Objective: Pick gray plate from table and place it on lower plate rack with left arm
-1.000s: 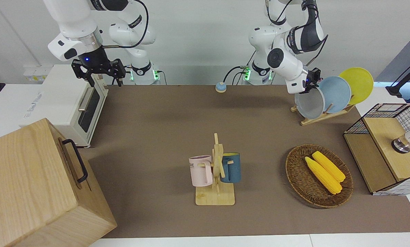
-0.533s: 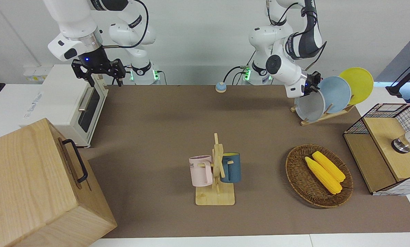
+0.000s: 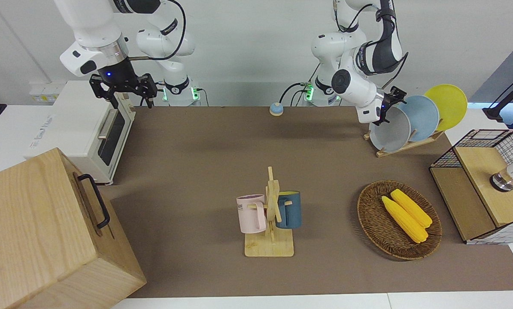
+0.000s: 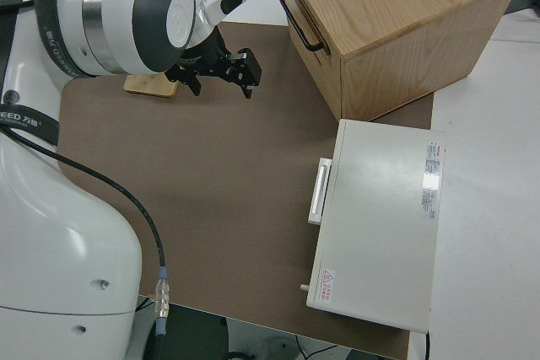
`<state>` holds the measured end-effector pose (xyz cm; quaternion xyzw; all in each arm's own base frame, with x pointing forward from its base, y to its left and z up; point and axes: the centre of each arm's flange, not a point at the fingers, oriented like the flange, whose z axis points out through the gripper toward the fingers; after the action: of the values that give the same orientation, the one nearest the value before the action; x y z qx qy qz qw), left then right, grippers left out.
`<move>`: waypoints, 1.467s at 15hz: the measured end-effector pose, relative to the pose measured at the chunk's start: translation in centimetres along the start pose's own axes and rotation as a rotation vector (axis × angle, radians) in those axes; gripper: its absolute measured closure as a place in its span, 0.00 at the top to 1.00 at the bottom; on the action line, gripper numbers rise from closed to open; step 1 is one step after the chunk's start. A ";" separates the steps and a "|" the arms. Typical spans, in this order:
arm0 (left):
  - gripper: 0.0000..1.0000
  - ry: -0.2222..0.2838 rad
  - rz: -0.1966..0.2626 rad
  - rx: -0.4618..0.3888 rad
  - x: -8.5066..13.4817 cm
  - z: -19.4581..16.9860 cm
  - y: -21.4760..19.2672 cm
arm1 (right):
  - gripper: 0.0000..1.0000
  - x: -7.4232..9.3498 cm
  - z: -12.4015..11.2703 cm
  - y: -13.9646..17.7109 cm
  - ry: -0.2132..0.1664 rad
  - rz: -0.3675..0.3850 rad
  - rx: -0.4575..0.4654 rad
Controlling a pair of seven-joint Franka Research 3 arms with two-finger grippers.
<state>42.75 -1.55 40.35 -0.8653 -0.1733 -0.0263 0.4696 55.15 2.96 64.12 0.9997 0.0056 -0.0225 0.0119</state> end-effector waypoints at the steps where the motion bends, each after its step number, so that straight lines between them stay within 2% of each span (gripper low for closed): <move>1: 1.00 0.012 0.001 -0.001 0.0 -0.6 0.1 | 0.99 0.0 0.0 0.0 0.000 0.000 0.000; 7: 1.00 0.057 -0.015 -0.024 0.4 -5.1 0.0 | 0.99 0.0 0.0 0.0 0.000 0.000 0.000; 9: 1.00 0.032 -0.031 -0.067 0.3 -7.9 -0.3 | 0.99 0.0 0.0 0.0 0.000 0.000 0.000; 11: 1.00 0.003 -0.023 -0.116 0.3 -10.9 -1.1 | 0.99 0.0 0.0 0.0 0.000 0.000 0.000; 14: 1.00 -0.028 0.022 -0.186 -0.1 -14.8 -2.1 | 0.99 0.0 0.0 0.0 0.000 0.000 0.000; 16: 1.00 -0.055 0.035 -0.246 -0.5 -16.8 -2.5 | 0.99 0.0 0.0 0.0 0.000 0.000 0.000; 20: 1.00 -0.119 0.077 -0.401 -0.6 -19.7 -3.1 | 0.99 0.0 0.0 0.0 0.000 0.000 0.000; 22: 1.00 -0.143 0.116 -0.494 -0.6 -21.4 -3.7 | 0.99 0.0 0.0 0.0 0.000 0.000 0.000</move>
<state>43.54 -17.48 55.15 -0.9618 -0.1446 0.0204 0.2315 55.15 2.96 64.12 0.9997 0.0056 -0.0225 0.0119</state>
